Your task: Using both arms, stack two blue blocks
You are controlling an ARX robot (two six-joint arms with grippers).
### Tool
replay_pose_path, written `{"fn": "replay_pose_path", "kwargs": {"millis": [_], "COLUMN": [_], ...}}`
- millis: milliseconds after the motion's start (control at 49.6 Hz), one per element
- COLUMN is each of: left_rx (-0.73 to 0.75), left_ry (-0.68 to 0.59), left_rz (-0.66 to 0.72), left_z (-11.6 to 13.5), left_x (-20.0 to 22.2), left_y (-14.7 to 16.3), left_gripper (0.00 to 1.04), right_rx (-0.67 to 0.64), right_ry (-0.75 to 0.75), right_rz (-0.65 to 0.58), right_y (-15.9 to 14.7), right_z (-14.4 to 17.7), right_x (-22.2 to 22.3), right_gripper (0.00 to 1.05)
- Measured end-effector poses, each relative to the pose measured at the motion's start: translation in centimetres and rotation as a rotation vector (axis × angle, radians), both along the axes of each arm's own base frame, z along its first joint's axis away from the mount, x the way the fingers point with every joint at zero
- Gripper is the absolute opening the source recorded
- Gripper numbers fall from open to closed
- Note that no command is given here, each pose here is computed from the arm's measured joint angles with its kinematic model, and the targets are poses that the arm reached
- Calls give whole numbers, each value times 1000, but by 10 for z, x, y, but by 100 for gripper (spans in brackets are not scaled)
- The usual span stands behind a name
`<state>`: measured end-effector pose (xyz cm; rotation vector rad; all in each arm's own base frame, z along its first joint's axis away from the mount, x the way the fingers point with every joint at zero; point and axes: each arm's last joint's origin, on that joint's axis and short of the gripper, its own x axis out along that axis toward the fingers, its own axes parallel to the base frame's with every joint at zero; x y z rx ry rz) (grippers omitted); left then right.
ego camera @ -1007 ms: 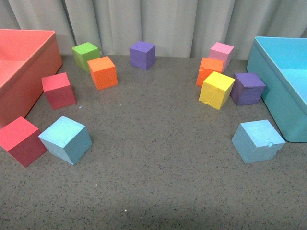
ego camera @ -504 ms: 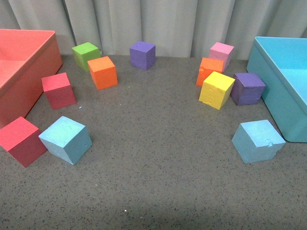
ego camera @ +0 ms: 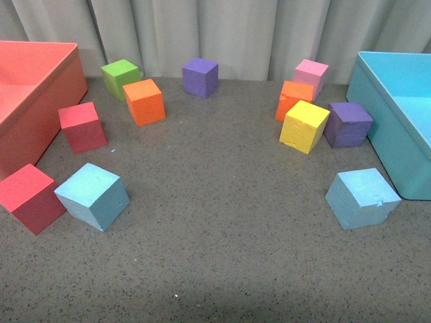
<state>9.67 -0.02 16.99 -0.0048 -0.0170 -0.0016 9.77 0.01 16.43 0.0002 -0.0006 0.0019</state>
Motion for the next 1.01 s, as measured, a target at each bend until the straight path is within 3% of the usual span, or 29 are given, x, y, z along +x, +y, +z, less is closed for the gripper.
{"fn": "replay_pose_path", "kwargs": {"millis": [584,685,1007], "left_rx": [0,0,0], "left_ry": [0,0,0], "left_rz": [0,1,0], "left_z": [0,0,0], "left_x": [0,0,0], "left_y": [0,0,0], "left_gripper": [98,98,98], "right_rx": [0,-131,-133], "right_ry": [0,222,475], "right_rz": [0,-148,16], "right_y": [0,1,1], "right_z": [0,-1,-9], "right_x": [0,4,65], "right_gripper": [95,95,95]}}
